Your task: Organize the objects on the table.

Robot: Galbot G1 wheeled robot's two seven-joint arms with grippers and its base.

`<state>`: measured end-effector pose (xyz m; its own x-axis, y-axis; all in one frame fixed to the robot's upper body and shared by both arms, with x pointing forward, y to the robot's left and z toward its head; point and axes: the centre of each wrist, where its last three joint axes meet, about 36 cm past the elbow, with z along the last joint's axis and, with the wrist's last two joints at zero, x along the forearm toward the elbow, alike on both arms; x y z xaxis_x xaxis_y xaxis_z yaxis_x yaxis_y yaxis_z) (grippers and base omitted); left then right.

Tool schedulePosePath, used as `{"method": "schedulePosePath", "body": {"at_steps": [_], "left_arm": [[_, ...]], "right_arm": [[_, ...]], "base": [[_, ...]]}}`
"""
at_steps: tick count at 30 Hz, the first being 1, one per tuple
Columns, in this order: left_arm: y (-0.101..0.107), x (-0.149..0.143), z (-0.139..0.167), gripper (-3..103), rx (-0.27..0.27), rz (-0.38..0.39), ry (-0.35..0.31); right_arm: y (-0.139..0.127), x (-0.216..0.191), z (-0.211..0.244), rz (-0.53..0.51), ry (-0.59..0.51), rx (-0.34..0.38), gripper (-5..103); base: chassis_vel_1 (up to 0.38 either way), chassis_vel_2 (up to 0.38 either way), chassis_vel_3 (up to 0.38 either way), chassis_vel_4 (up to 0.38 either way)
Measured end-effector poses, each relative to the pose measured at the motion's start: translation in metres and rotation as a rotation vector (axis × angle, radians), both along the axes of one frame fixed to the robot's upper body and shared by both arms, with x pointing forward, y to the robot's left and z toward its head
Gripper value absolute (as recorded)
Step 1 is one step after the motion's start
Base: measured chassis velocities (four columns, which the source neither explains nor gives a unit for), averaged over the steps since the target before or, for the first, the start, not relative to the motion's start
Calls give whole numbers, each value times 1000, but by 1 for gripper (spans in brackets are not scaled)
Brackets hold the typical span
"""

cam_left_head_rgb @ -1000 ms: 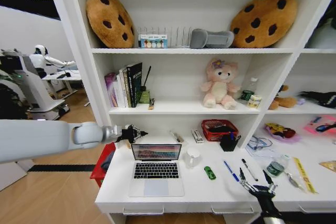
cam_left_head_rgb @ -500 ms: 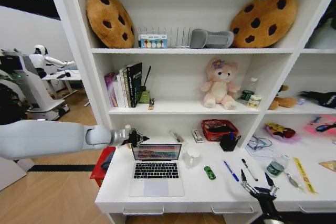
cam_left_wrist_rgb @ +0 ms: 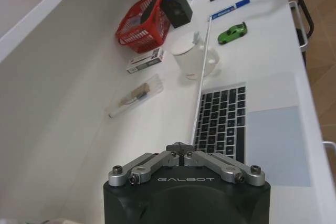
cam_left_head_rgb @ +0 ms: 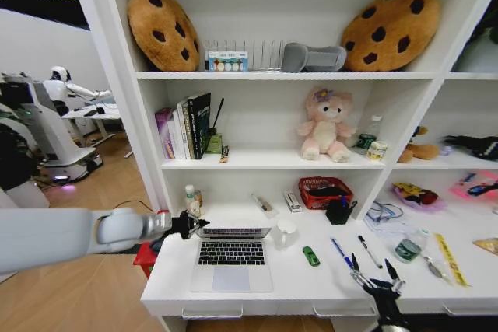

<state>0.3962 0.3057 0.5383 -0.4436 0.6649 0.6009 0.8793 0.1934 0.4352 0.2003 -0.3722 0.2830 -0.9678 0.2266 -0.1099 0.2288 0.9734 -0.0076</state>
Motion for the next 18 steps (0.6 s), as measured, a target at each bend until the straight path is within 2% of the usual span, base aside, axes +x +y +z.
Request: {"method": "schedulePosePath", "body": {"at_steps": [2, 3, 5, 12, 18], "left_arm": [[-2, -27, -12, 0, -23, 6, 32], [-2, -27, -12, 0, -23, 6, 32], [3, -50, -28, 0, -34, 19, 55], [21, -75, -53, 0, -30, 50, 83], [41, -95, -74, 0, -23, 69, 111]], "right_arm": [[3, 1, 3, -3, -1, 3, 100], [3, 1, 3, -3, -1, 3, 100], [1, -2, 5, -13, 1, -5, 100], [-6, -13, 6, -31, 12, -24, 100], [2, -18, 4, -31, 29, -33, 100]], "base": [[0, 0, 0, 0], [0, 0, 0, 0], [0, 0, 0, 0], [0, 0, 0, 0], [0, 0, 0, 0]]}}
